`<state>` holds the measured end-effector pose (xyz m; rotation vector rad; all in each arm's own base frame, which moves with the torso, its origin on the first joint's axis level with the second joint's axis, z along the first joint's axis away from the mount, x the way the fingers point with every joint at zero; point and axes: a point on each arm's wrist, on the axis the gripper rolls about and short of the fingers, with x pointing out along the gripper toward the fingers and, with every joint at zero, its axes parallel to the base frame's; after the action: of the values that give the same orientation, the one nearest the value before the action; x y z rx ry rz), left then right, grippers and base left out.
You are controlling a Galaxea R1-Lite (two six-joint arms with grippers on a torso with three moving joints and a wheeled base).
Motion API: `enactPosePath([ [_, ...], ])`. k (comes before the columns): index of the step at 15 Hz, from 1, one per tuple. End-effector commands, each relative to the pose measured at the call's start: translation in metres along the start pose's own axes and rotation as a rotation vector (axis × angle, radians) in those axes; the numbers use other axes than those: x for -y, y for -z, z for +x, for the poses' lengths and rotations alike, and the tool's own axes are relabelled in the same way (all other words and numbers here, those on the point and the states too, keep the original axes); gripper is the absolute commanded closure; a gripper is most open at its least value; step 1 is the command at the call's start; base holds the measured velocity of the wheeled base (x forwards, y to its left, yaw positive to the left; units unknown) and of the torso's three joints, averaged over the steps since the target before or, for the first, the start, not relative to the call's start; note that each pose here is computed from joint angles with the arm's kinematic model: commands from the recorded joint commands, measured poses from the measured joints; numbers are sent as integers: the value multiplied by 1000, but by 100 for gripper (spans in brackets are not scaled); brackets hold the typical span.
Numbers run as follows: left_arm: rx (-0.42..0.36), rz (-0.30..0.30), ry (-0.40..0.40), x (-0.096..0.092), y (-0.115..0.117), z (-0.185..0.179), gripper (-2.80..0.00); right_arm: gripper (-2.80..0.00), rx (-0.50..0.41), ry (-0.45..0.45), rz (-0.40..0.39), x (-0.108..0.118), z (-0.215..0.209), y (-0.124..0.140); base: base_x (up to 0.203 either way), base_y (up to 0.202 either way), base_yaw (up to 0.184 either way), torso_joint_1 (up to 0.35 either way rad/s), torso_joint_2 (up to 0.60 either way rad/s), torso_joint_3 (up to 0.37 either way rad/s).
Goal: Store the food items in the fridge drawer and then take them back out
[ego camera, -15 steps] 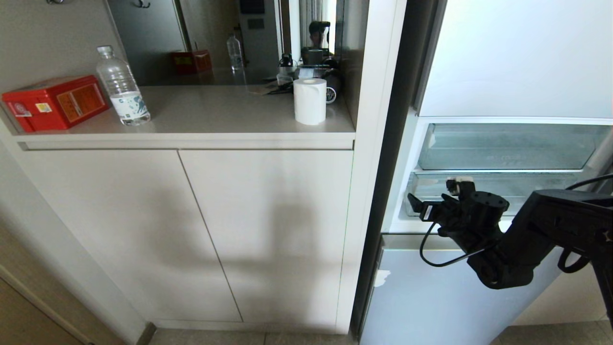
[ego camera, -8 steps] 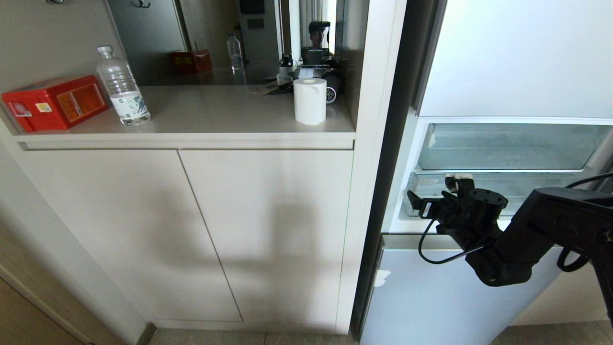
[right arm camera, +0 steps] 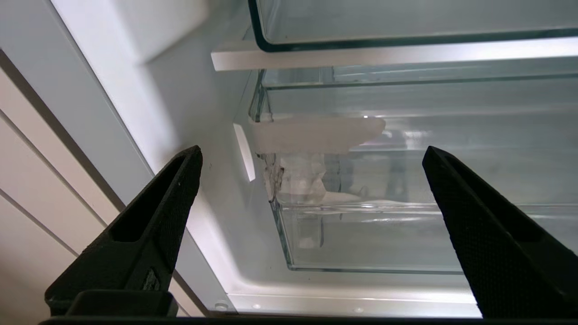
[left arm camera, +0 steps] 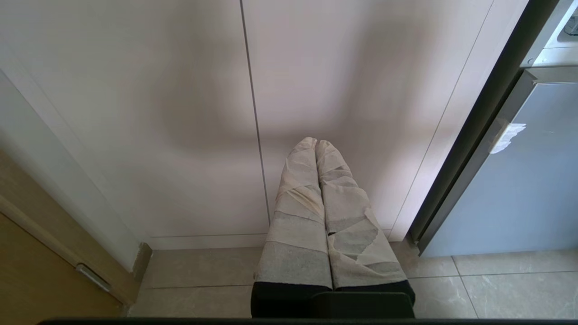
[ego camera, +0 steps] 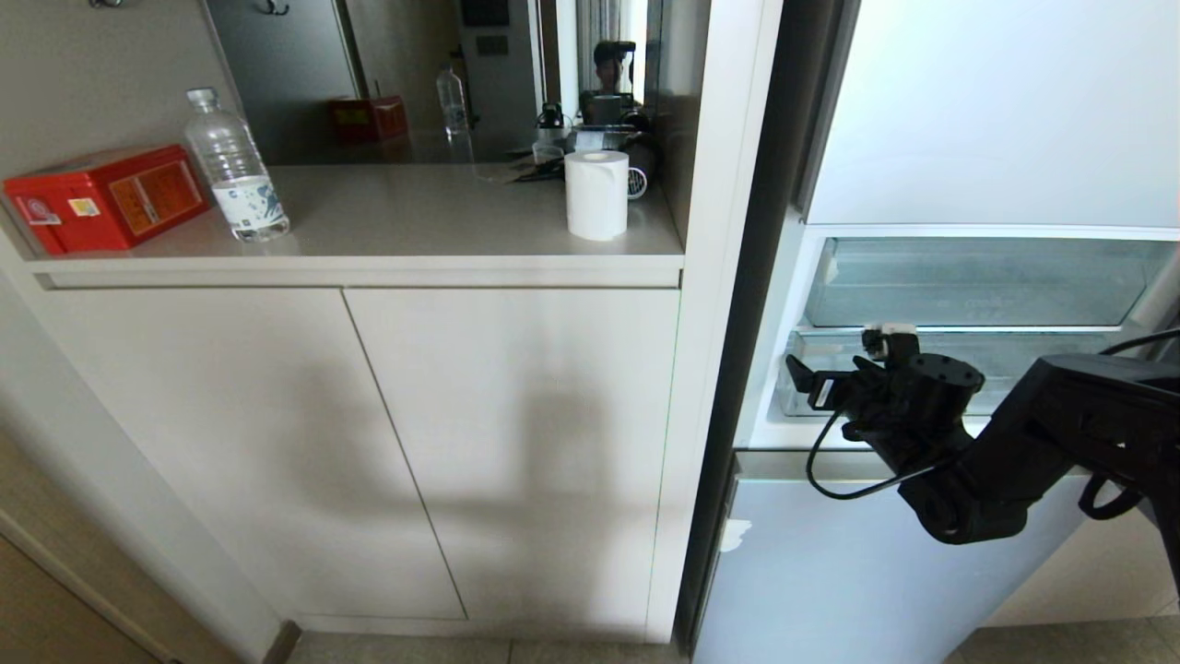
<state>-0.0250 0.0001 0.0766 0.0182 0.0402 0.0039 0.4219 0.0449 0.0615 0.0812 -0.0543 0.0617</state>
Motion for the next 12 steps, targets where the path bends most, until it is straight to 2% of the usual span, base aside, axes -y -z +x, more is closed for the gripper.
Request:
enactPosePath([
  [1, -1, -1, 0, 0, 0, 0, 0, -280, 14, 0, 2, 0, -1, -4, 0, 0, 0, 0, 0, 0],
  [6, 0, 0, 0, 0, 0, 0, 0, -280, -63, -5, -5, 0, -10, 14, 0, 0, 0, 0, 0, 0],
  [12, -1, 0, 0, 0, 0, 0, 0, -280, -67, -4, -5, 0, 2, 21, 0, 0, 0, 0, 0, 0],
])
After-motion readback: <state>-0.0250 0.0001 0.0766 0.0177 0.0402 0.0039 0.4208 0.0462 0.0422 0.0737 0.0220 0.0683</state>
